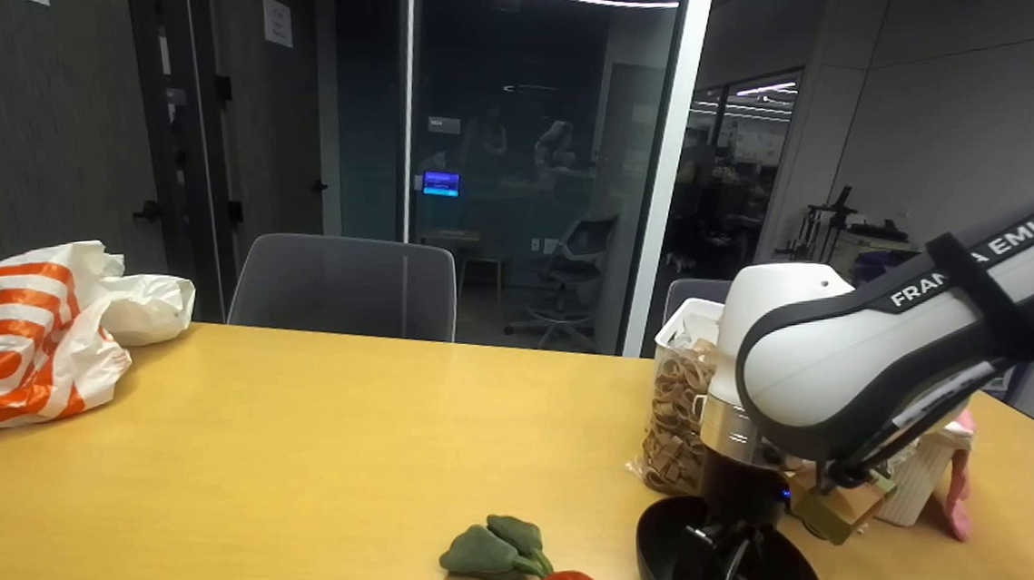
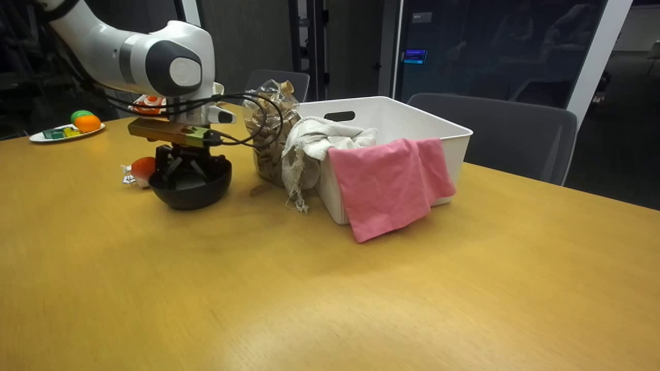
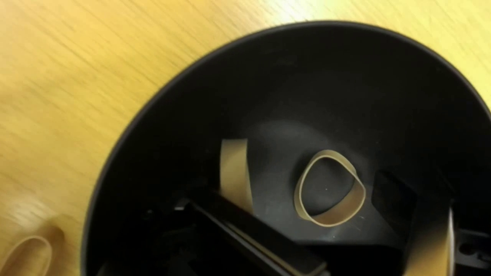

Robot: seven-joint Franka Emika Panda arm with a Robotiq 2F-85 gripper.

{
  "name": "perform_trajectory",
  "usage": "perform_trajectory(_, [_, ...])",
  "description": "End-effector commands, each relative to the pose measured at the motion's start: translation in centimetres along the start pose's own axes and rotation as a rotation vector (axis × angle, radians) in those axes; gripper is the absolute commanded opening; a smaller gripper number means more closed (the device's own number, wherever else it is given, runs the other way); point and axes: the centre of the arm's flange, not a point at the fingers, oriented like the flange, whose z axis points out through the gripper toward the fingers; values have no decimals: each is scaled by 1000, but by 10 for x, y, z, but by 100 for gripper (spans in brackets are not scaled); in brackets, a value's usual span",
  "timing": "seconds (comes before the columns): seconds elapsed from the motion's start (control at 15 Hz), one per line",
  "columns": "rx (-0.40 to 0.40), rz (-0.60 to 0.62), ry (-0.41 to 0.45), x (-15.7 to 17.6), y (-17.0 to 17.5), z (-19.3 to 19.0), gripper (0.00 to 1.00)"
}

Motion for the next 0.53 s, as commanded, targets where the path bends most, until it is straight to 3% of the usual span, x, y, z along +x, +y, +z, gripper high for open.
perform_trajectory(0.0, [-25, -50, 16, 7, -3, -2, 69])
perform_trajectory(0.4, [-45, -70, 27, 8, -3, -9, 23])
perform_trajectory(0.47, [-49, -72, 29, 9, -3, -10, 19])
